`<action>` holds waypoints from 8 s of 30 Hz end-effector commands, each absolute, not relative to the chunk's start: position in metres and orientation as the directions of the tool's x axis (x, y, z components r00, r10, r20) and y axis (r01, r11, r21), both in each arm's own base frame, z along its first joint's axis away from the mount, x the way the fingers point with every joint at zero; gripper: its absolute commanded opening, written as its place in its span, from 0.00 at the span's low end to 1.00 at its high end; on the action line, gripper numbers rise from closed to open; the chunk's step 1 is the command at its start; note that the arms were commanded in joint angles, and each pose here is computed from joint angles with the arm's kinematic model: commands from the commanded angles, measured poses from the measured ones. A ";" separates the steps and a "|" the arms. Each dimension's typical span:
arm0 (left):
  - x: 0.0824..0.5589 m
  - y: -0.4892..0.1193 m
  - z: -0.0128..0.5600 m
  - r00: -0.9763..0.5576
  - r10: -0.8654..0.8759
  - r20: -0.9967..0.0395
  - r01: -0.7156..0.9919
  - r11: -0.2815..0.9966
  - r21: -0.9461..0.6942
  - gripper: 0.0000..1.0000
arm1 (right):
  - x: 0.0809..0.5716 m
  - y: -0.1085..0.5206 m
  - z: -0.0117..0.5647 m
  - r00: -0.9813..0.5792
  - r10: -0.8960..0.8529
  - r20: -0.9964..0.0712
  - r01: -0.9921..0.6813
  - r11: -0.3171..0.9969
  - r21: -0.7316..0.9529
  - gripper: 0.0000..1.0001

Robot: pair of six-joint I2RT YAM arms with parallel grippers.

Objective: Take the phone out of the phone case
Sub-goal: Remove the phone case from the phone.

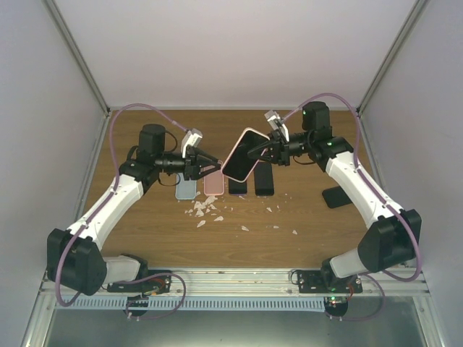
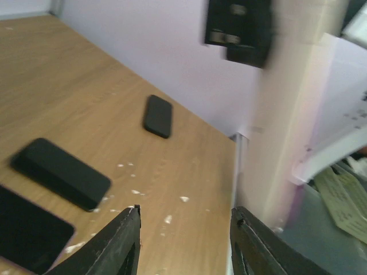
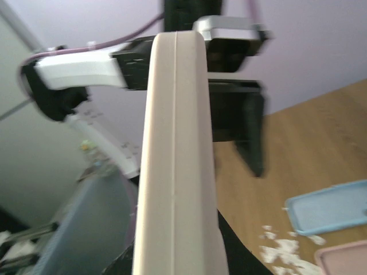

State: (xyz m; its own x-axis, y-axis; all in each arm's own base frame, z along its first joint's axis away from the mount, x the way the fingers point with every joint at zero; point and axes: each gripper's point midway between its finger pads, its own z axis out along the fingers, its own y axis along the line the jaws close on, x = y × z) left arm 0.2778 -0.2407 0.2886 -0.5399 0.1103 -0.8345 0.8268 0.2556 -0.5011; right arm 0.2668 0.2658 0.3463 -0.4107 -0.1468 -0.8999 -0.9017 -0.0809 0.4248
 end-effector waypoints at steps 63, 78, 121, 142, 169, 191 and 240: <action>0.264 -0.243 0.283 -0.445 0.180 -0.877 0.880 0.269 -0.391 0.76 | 0.194 0.255 0.393 -0.380 -0.144 -0.914 -0.787 -0.470 0.401 0.00; 0.298 -0.234 0.269 -0.464 0.177 -0.868 0.827 0.439 -0.352 0.74 | 0.177 0.260 0.391 -0.390 -0.154 -0.908 -0.735 -0.542 0.408 0.00; 0.305 -0.258 0.270 -0.381 0.217 -0.899 0.892 0.340 -0.296 0.67 | 0.155 0.283 0.396 -0.409 -0.215 -0.887 -0.652 -0.611 0.449 0.01; 0.308 -0.281 0.322 -0.439 0.068 -0.896 0.869 0.286 -0.405 0.61 | 0.164 0.289 0.378 -0.438 -0.222 -0.871 -0.638 -0.606 0.476 0.01; 0.311 -0.237 0.369 -0.405 -0.033 -0.914 0.893 0.201 -0.403 0.64 | 0.259 0.276 0.397 -0.478 -0.154 -0.865 -0.826 -0.254 0.502 0.00; 0.287 -0.272 0.390 -0.523 -0.019 -0.852 0.852 0.017 -0.524 0.54 | 0.262 0.285 0.370 -0.483 -0.125 -0.866 -0.849 -0.173 0.499 0.00; 0.278 -0.303 0.345 -0.401 0.237 -0.885 0.906 -0.040 -0.421 0.00 | 0.249 0.269 0.312 -0.426 -0.335 -0.840 -0.875 -0.084 0.477 0.33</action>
State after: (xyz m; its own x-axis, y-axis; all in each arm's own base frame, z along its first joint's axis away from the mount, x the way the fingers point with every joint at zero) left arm 0.2875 -0.2997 0.3424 -0.4949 0.2101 -0.8432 0.8618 -0.0053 -0.5072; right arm 0.2571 0.2697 0.3143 -0.4590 -0.2968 -0.8374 -0.8630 -0.0749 0.4996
